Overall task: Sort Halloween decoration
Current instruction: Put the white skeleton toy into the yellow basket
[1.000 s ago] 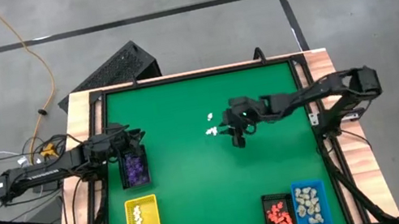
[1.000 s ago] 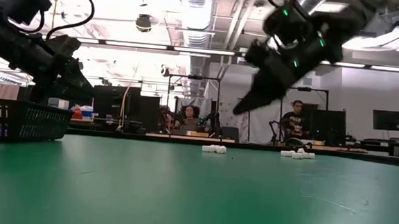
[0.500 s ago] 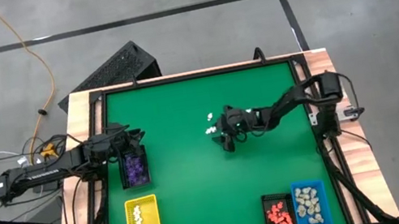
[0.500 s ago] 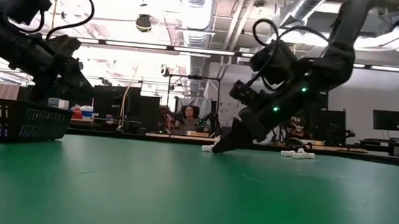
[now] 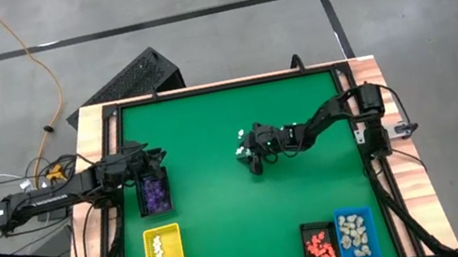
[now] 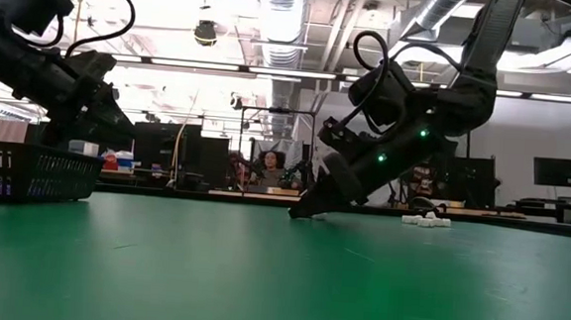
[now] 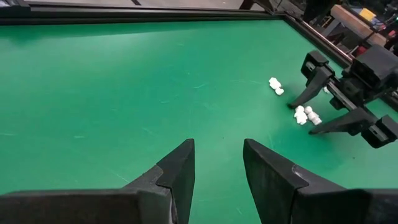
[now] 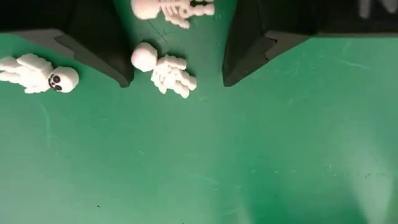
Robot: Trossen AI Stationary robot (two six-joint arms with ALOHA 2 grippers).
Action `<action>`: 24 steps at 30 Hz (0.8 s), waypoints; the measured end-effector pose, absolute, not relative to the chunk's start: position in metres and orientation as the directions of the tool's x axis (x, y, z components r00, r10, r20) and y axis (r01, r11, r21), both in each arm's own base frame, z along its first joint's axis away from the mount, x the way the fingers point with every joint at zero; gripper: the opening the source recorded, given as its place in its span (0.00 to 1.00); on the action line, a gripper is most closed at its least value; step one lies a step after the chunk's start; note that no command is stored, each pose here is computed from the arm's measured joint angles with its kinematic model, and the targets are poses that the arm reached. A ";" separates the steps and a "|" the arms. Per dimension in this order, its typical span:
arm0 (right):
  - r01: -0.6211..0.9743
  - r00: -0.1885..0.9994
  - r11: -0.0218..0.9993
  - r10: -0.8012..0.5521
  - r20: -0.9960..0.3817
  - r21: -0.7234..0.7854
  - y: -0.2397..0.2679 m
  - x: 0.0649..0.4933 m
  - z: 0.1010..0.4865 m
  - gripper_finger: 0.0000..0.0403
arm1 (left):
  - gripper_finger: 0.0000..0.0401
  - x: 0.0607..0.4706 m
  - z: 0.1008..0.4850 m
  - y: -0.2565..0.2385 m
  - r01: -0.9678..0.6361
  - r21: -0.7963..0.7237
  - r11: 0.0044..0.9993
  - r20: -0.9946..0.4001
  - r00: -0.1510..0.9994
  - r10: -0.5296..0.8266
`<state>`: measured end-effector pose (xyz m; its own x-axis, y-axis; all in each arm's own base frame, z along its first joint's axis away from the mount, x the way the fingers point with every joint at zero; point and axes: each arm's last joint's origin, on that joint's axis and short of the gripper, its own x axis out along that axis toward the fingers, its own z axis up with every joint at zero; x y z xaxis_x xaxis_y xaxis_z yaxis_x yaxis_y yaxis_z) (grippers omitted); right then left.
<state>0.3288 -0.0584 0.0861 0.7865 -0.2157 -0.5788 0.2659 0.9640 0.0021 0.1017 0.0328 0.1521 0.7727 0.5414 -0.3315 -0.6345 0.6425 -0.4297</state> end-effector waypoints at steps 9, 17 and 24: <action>0.310 0.776 0.951 -0.251 -0.578 0.004 -0.059 0.328 0.086 0.45 | 0.31 0.102 0.152 0.033 -0.635 -0.441 0.635 -0.332 0.772 0.542; 0.322 0.803 0.947 -0.273 -0.530 0.000 -0.058 0.332 0.090 0.19 | 0.31 0.102 0.152 0.033 -0.635 -0.444 0.632 -0.332 0.772 0.543; 0.297 0.833 0.955 -0.270 -0.483 -0.022 -0.057 0.354 0.107 0.10 | 0.31 0.102 0.152 0.033 -0.636 -0.444 0.631 -0.332 0.771 0.544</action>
<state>0.3544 -0.0571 0.1072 0.8329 -0.2703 -0.4829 0.2971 0.9546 -0.0218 0.1017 0.0329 0.1520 0.7709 0.5438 -0.3315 -0.6361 0.6314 -0.4436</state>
